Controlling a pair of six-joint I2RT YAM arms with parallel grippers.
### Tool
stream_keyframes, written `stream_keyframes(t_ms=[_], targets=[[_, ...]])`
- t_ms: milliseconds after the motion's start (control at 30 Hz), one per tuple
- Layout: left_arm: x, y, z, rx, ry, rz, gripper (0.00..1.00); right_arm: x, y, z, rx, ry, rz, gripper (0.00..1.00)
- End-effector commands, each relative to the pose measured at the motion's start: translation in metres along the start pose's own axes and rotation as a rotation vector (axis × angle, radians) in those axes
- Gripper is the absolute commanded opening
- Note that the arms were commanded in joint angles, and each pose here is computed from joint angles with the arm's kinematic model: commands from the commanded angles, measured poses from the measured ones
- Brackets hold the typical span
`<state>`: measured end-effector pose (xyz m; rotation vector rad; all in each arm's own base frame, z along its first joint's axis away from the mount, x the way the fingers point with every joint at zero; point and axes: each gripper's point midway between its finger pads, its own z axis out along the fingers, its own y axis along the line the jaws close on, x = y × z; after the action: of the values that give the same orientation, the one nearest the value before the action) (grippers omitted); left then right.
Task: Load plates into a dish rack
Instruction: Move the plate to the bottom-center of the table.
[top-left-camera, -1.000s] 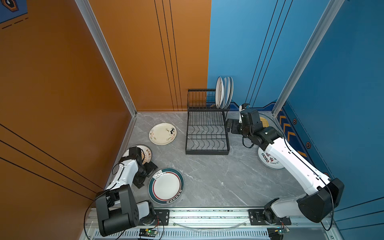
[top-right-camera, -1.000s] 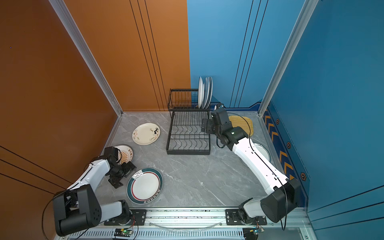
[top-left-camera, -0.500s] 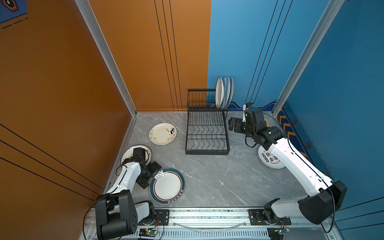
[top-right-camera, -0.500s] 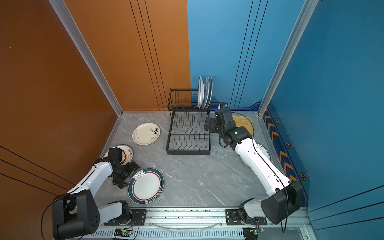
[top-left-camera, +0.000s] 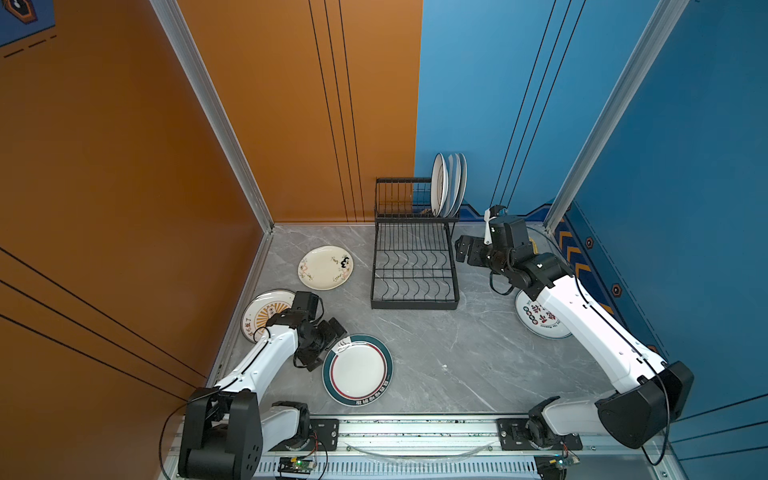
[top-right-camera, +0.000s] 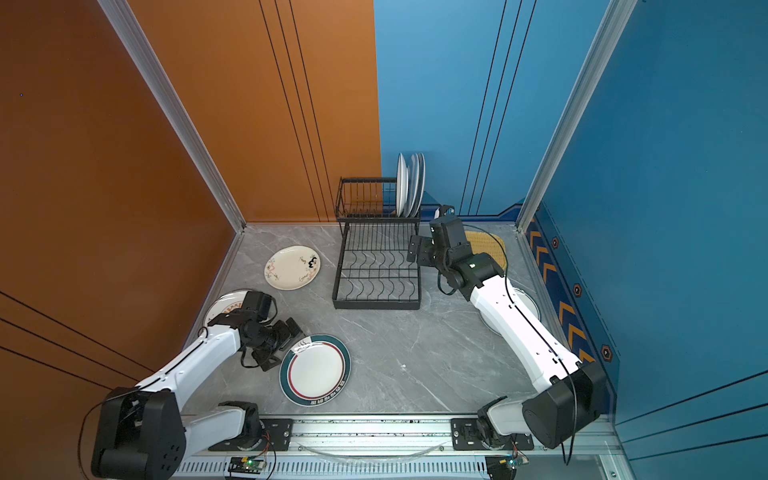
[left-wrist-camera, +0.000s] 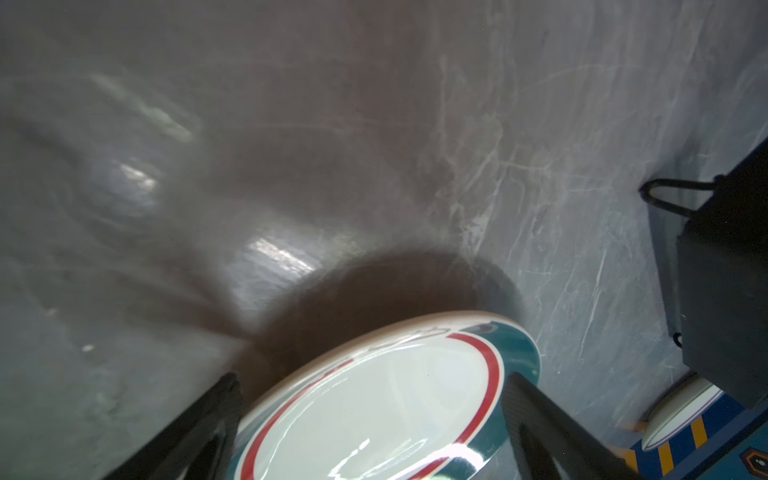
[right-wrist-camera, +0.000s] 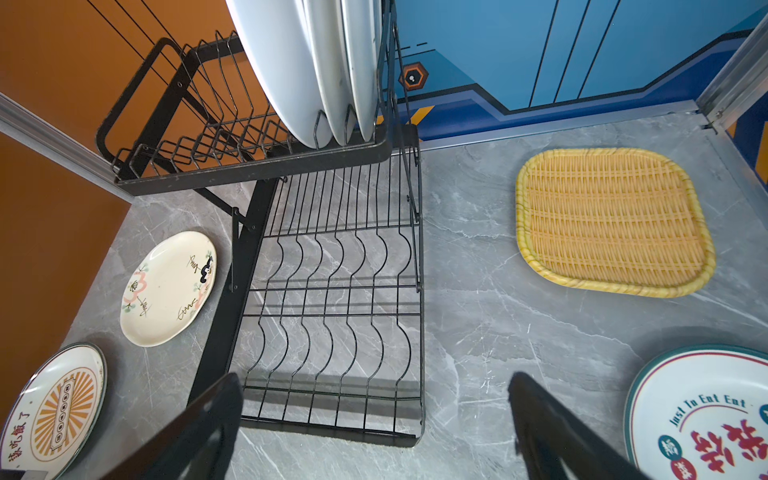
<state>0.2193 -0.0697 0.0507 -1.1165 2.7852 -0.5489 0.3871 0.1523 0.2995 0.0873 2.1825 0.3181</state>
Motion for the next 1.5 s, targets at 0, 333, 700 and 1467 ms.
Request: stream_keyframes(t_ms=[0,333,700,1467], targets=[[0.008,-0.031,0.005,0.072,0.039,0.023,0.98,0.006,-0.001,-0.004,0.001,0.027,0.007,1.0],[0.013,-0.024,-0.01,-0.053,-0.002,0.239,0.99,0.014,-0.003,-0.01,0.003,0.055,0.003,1.0],[0.043,0.003,0.006,-0.052,0.027,0.409,0.99,0.018,-0.003,-0.011,-0.013,0.07,-0.001,1.0],[0.109,-0.078,0.051,0.242,0.258,0.717,0.95,0.019,-0.014,-0.02,-0.017,0.065,0.016,1.0]])
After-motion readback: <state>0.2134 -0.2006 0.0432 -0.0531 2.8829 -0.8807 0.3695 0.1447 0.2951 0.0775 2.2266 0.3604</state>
